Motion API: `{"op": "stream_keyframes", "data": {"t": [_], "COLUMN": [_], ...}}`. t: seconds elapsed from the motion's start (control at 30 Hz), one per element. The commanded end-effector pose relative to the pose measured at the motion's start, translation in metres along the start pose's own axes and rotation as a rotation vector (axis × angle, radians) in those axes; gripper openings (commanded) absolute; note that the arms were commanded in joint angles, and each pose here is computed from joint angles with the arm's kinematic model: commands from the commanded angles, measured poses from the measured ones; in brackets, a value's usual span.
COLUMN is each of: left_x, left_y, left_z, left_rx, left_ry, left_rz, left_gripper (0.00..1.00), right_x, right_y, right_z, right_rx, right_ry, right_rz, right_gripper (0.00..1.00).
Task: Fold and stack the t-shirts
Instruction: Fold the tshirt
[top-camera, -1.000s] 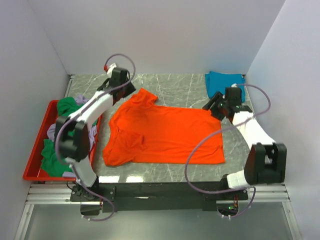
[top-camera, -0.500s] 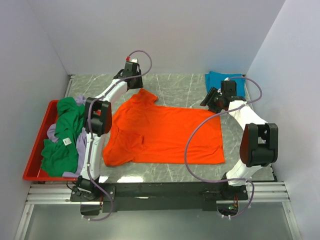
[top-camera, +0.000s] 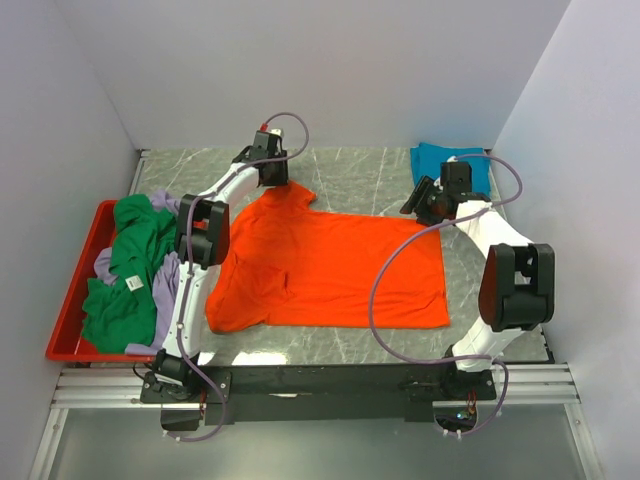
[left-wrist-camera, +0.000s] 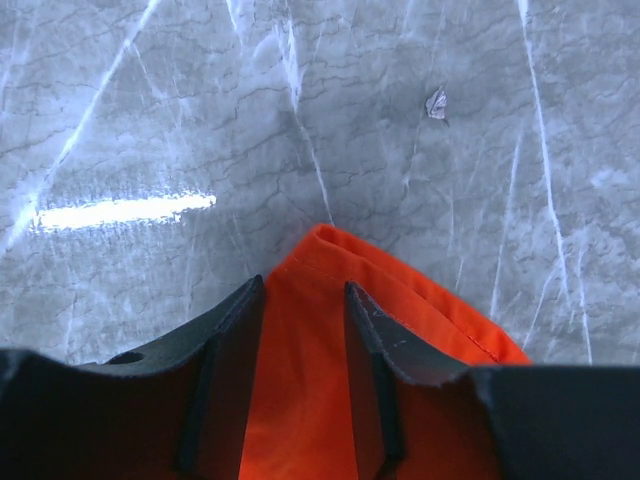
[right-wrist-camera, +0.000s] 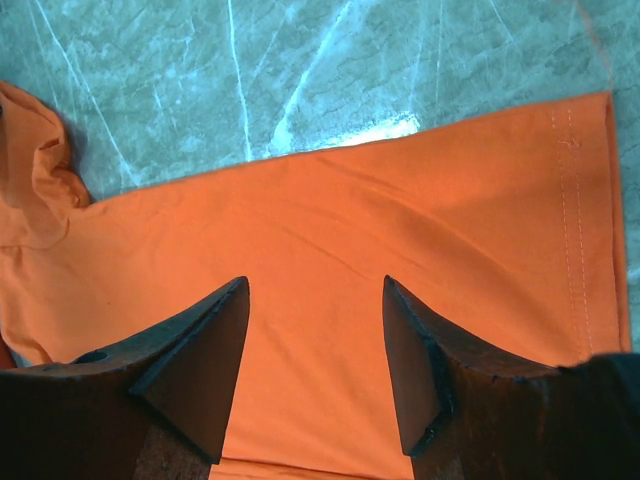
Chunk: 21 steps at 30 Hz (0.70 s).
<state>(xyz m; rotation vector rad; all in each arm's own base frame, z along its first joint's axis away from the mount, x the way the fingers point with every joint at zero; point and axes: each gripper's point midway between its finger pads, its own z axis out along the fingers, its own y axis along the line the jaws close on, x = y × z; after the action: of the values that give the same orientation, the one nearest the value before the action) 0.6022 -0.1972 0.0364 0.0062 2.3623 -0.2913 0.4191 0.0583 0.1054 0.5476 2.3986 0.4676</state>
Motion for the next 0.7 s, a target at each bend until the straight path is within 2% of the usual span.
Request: {"op": "stream_keyframes", "data": {"t": [0.0, 0.1, 0.23, 0.33, 0.67], "left_x": [-0.007, -0.006, -0.011, -0.024, -0.075], "left_y": [-0.006, -0.009, -0.013, -0.016, -0.027], "left_z": [0.005, 0.007, 0.005, 0.0, -0.042], "left_rx": [0.029, 0.045, 0.066, 0.069, 0.095], "left_ry": [-0.023, -0.023, -0.043, -0.084, -0.256], "left_rz": [0.01, 0.005, -0.002, -0.009, -0.034], "left_gripper": [0.43, 0.33, 0.12, 0.0, 0.0], "right_x": [-0.019, -0.02, -0.03, -0.036, -0.049], "right_y": [0.006, 0.003, -0.018, -0.029, -0.074], "right_z": [0.0, 0.002, 0.001, 0.001, 0.013], "right_rx": [-0.02, 0.0, 0.058, 0.081, 0.176], "right_ry": [-0.048, -0.05, -0.072, -0.08, -0.073], "right_rz": [-0.025, -0.021, 0.016, 0.047, 0.129], "right_gripper": [0.62, 0.62, 0.62, 0.61, 0.59]}}
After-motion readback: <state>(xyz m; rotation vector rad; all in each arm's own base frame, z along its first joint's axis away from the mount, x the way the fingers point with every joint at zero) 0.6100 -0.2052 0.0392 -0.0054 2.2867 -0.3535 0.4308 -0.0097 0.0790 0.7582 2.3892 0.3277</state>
